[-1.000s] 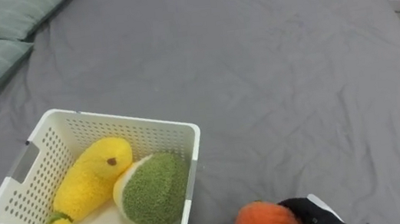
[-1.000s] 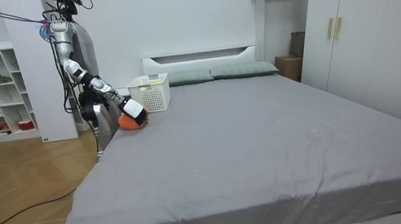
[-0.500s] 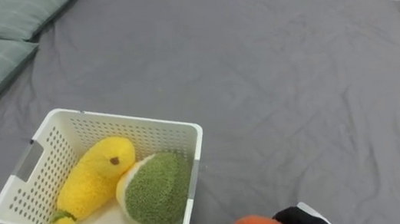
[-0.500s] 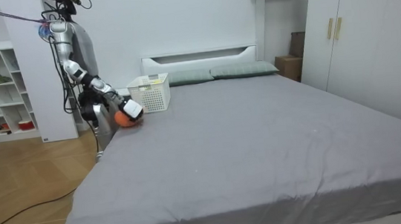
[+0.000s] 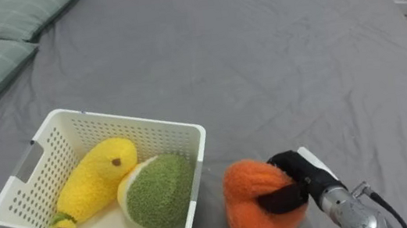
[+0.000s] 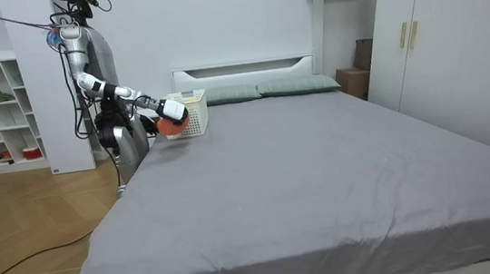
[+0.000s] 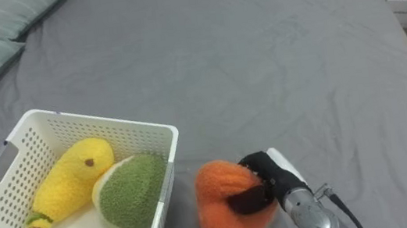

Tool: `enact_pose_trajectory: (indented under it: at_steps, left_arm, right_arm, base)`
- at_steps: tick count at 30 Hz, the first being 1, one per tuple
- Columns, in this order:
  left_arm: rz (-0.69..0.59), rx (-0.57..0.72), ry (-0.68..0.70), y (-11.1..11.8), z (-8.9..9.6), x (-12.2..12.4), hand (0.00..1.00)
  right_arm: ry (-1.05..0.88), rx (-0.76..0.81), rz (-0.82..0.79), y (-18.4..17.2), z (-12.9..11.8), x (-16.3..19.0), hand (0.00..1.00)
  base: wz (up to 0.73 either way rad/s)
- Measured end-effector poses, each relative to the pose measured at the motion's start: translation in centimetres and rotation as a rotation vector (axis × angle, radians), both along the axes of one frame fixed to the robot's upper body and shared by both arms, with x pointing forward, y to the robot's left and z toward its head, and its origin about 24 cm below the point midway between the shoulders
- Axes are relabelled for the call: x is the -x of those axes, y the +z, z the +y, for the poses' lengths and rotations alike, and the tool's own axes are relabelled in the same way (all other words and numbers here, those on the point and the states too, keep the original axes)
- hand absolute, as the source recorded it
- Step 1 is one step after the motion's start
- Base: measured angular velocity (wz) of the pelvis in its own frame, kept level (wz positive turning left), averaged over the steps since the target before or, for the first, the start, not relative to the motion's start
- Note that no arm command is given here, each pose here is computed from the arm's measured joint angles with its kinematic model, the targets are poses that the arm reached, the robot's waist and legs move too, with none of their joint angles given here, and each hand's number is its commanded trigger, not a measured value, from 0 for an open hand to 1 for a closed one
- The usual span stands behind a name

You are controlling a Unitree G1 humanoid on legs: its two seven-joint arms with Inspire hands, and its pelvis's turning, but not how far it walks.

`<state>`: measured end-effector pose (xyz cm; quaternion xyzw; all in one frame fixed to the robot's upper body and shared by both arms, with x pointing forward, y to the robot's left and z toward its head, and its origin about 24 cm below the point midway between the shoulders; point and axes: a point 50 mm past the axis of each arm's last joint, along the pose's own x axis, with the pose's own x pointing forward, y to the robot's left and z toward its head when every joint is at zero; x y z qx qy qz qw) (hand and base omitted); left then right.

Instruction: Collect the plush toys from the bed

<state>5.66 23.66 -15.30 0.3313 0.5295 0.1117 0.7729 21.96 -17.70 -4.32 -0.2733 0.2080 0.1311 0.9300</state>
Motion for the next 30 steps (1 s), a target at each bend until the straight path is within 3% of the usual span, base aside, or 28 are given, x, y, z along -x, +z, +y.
enact_pose_trajectory:
  at_steps: [9,30]
  left_arm:
    - [-0.005,-0.002,0.018,0.1,0.5,0.3,0.0]
    - [0.012,-0.015,0.016,-0.1,0.5,0.5,0.0]
  right_arm:
    - [-0.066,-0.011,-0.283,5.7,-0.8,-2.0,1.0]
    - [-0.048,-0.005,-0.465,9.9,-0.3,-3.3,1.0]
  base:
    - [0.0]
    - [-0.01]
